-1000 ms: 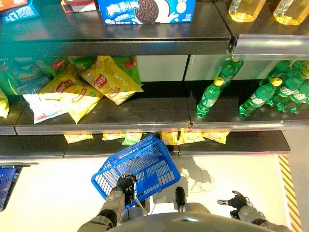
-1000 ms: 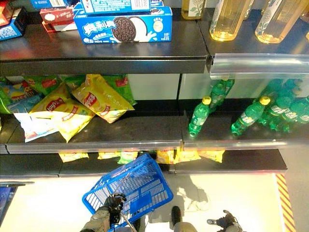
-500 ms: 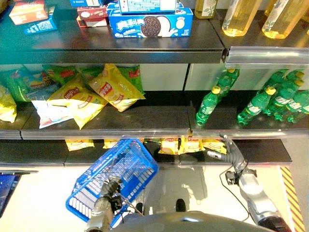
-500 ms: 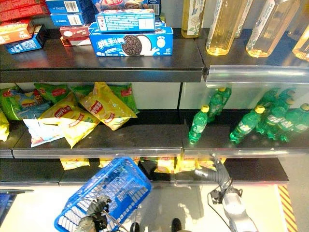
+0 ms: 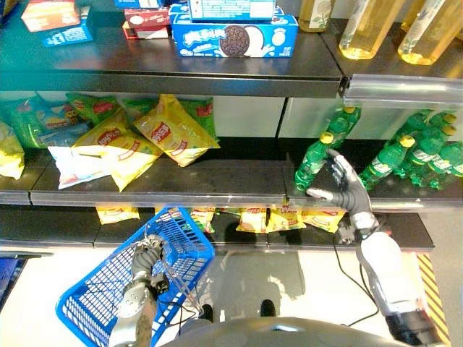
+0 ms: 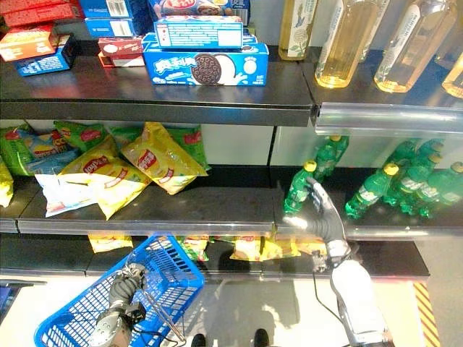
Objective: Pick up the snacks into the basket
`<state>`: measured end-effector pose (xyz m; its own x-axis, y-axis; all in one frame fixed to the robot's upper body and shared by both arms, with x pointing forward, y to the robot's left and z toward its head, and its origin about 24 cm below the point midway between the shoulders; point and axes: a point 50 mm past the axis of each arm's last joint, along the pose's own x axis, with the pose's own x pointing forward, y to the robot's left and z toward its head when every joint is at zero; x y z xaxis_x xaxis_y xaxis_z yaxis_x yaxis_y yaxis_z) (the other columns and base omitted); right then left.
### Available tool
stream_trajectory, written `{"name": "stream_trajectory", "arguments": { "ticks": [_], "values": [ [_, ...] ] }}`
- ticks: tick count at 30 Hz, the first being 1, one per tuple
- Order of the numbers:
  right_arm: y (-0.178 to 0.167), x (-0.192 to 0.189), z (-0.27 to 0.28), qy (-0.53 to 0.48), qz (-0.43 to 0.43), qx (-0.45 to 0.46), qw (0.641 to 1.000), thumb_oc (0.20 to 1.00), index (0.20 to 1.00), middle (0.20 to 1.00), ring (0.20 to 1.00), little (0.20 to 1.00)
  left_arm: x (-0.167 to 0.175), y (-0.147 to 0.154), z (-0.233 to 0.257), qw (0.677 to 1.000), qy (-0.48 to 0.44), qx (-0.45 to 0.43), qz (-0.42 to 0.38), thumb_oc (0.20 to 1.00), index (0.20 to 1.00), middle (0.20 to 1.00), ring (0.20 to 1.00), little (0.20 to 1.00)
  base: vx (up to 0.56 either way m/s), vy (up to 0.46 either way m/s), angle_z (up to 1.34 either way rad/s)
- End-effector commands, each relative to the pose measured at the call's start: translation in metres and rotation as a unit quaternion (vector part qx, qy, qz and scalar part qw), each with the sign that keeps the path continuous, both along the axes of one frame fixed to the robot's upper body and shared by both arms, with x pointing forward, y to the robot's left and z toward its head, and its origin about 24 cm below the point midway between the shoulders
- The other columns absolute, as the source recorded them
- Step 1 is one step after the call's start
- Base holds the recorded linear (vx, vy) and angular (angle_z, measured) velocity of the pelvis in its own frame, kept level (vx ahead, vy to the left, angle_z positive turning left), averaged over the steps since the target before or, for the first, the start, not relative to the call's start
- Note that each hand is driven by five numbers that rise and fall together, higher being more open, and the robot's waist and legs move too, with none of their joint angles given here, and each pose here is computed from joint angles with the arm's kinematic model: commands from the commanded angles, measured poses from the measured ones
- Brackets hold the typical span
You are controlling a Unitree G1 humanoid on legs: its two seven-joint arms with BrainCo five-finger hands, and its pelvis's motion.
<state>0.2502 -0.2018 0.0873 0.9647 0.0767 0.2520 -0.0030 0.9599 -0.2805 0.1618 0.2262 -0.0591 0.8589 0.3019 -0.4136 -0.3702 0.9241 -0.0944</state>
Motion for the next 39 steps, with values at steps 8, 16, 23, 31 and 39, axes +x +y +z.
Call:
{"name": "stream_trajectory", "arguments": {
  "ticks": [8, 16, 23, 31, 39],
  "values": [
    [0.012, 0.018, 0.048, -0.101, 0.042, 0.005, 0.994, 1.0, 1.0, 1.0, 1.0, 1.0, 0.043, 0.003, 0.091, 0.967, -0.242, 0.052, -0.059, 0.2, 0.2, 0.2, 0.2, 0.2, -0.03, -0.006, 0.33],
    [0.013, 0.046, 0.03, -0.047, -0.007, -0.019, 0.999, 1.0, 1.0, 1.0, 1.0, 1.0, 0.052, -0.004, 0.103, 0.959, -0.269, 0.036, -0.078, 0.2, 0.2, 0.2, 0.2, 0.2, -0.04, -0.002, 0.25],
    [-0.006, 0.076, 0.036, -0.031, -0.108, 0.007, 0.994, 1.0, 1.0, 1.0, 1.0, 1.0, 0.064, -0.014, 0.134, 0.938, -0.325, 0.041, -0.113, 0.2, 0.2, 0.2, 0.2, 0.2, -0.14, 0.015, 0.23],
    [-0.044, 0.12, 0.073, -0.023, -0.244, 0.047, 0.968, 1.0, 1.0, 1.0, 1.0, 1.0, 0.071, -0.03, 0.162, 0.913, -0.379, 0.032, -0.148, 0.2, 0.2, 0.2, 0.2, 0.2, -0.07, 0.031, 0.07],
    [-0.04, 0.135, 0.142, -0.106, -0.242, 0.039, 0.964, 1.0, 1.0, 1.0, 1.0, 1.0, 0.073, -0.038, 0.17, 0.902, -0.392, 0.047, -0.174, 0.2, 0.2, 0.2, 0.2, 0.2, 0.0, 0.02, 0.02]
  ]
}}
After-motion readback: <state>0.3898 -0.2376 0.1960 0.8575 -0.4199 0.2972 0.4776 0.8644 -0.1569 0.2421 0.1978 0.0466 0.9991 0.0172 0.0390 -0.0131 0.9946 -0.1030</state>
